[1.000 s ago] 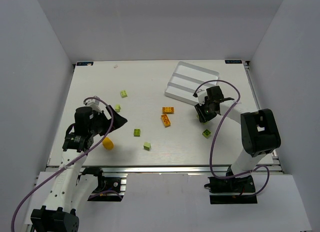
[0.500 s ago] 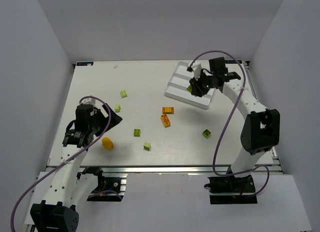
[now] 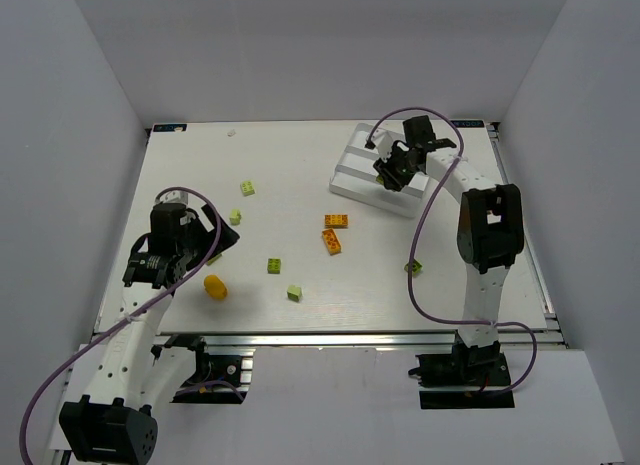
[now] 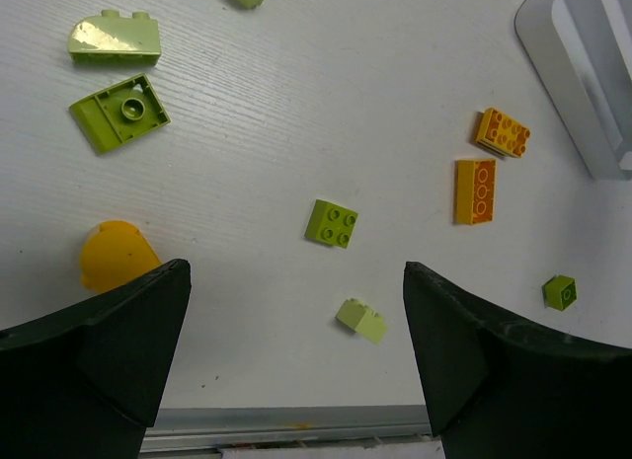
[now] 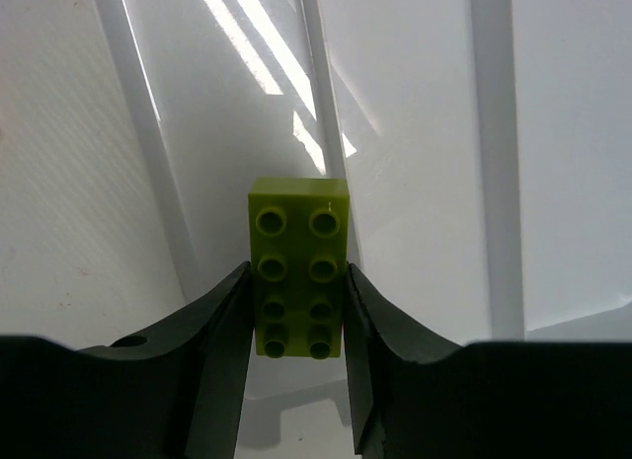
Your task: Sort the legos into containers by color
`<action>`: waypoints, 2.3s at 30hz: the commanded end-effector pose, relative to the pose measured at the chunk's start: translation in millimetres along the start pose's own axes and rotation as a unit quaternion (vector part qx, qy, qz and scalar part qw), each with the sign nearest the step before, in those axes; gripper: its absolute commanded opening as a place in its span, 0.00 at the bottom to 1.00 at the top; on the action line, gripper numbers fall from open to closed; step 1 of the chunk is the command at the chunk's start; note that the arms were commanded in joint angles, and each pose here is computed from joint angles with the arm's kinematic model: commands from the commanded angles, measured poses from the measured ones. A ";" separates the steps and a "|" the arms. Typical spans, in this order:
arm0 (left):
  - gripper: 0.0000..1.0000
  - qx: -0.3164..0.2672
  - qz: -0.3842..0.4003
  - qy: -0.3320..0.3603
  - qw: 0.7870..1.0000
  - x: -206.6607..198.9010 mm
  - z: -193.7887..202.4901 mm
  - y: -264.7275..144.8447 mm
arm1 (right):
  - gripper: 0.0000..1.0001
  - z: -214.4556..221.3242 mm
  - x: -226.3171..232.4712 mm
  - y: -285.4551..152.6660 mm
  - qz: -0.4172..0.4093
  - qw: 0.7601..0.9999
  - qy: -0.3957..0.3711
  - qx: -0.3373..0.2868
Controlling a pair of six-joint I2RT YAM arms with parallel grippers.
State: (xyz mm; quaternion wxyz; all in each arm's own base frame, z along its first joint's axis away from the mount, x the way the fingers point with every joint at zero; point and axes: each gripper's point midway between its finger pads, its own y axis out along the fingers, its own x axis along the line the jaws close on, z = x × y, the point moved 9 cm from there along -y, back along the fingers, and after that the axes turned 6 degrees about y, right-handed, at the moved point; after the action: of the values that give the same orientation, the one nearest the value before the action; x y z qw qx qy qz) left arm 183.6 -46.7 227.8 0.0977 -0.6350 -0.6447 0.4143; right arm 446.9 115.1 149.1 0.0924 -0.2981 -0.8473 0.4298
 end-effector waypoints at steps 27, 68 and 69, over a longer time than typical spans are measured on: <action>0.94 0.052 -0.060 0.051 0.995 9.0 -6.2 31.3 | 0.57 -17.2 -10.7 -47.5 0.014 0.999 -0.002 -0.045; 0.85 0.067 -0.048 -0.006 0.997 13.2 18.2 28.3 | 0.11 140.7 146.9 -75.2 -0.043 0.983 0.146 0.100; 0.85 0.066 -0.050 -0.007 0.997 13.3 18.1 29.0 | 0.02 132.2 144.4 -79.6 -0.046 0.987 0.135 0.080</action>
State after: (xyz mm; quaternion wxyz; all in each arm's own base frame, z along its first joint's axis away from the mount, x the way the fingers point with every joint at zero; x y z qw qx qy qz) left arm 195.1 -45.8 192.9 0.1569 -0.5936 -0.6459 0.4537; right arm 233.4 69.5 98.7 0.2770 -0.3247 -0.7750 0.4660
